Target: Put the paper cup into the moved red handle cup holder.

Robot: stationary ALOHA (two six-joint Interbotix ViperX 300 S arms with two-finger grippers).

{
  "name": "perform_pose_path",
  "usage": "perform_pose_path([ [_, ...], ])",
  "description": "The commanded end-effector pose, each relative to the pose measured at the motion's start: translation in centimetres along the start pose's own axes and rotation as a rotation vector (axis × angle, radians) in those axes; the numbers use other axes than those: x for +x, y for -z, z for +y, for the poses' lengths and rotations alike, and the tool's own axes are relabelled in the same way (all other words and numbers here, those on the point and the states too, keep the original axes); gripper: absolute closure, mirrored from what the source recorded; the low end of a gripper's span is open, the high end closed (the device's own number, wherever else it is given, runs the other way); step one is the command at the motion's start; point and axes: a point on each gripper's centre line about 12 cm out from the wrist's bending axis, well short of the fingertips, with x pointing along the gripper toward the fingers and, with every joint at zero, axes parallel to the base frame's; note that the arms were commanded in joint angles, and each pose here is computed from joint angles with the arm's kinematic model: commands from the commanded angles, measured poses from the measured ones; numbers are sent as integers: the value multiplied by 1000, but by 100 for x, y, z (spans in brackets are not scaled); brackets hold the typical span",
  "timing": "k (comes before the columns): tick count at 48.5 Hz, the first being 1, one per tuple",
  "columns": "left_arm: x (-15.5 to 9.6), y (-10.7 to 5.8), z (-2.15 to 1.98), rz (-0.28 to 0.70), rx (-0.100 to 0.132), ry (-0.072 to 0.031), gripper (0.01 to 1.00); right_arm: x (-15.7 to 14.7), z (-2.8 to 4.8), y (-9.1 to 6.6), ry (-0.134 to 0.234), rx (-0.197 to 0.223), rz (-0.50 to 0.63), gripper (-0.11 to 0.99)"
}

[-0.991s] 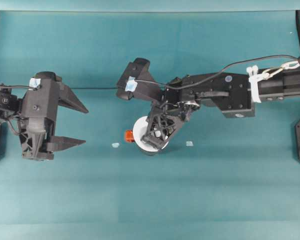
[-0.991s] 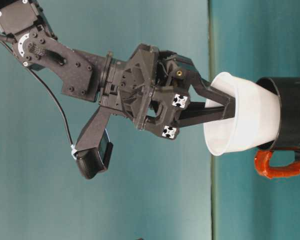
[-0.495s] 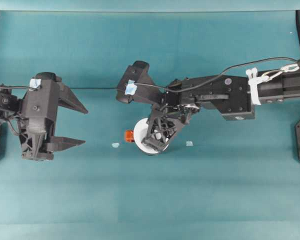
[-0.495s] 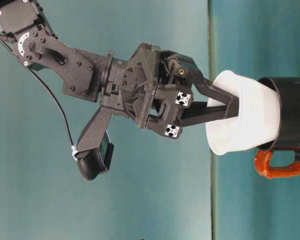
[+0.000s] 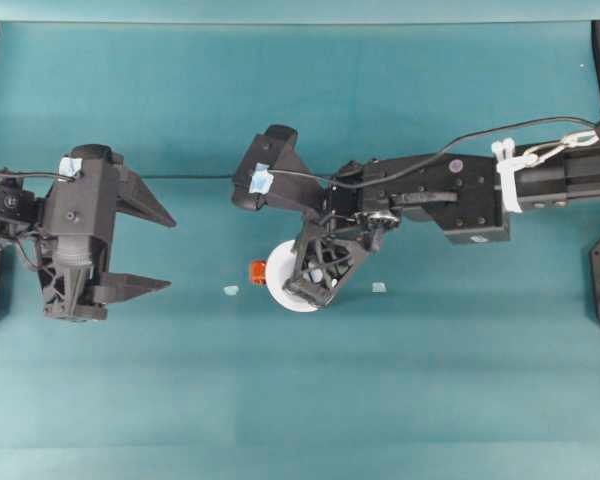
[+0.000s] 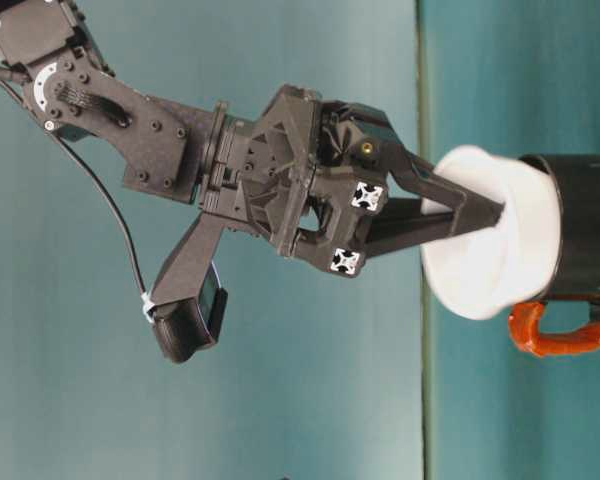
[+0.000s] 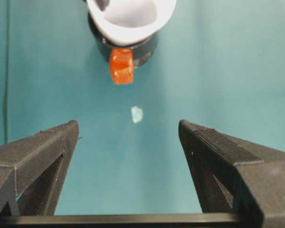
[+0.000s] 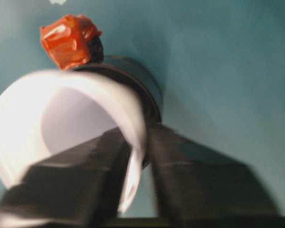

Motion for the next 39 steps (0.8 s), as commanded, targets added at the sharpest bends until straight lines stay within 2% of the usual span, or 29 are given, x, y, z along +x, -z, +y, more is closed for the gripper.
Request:
perform_pose_path([
  [1, -24, -57, 9, -20, 0, -3, 69, -95, 71, -25, -15, -20, -23, 782],
  [3, -24, -57, 9, -20, 0, -3, 69, -108, 94, -27, -18, -23, -27, 702],
  [12, -37, -63, 9, -24, 0, -3, 69, -226, 169, -57, -30, -35, -50, 160],
  [14, -37, -65, 5, -26, 1, -2, 69, -256, 180, -65, -32, -36, -54, 68],
  [20, -37, -63, 9, -24, 0, -3, 69, -308, 188, -83, -35, -38, -61, 100],
  [39, -35, -57, 9, -23, -1, -3, 69, -356, 192, -98, -38, -45, -74, 100],
])
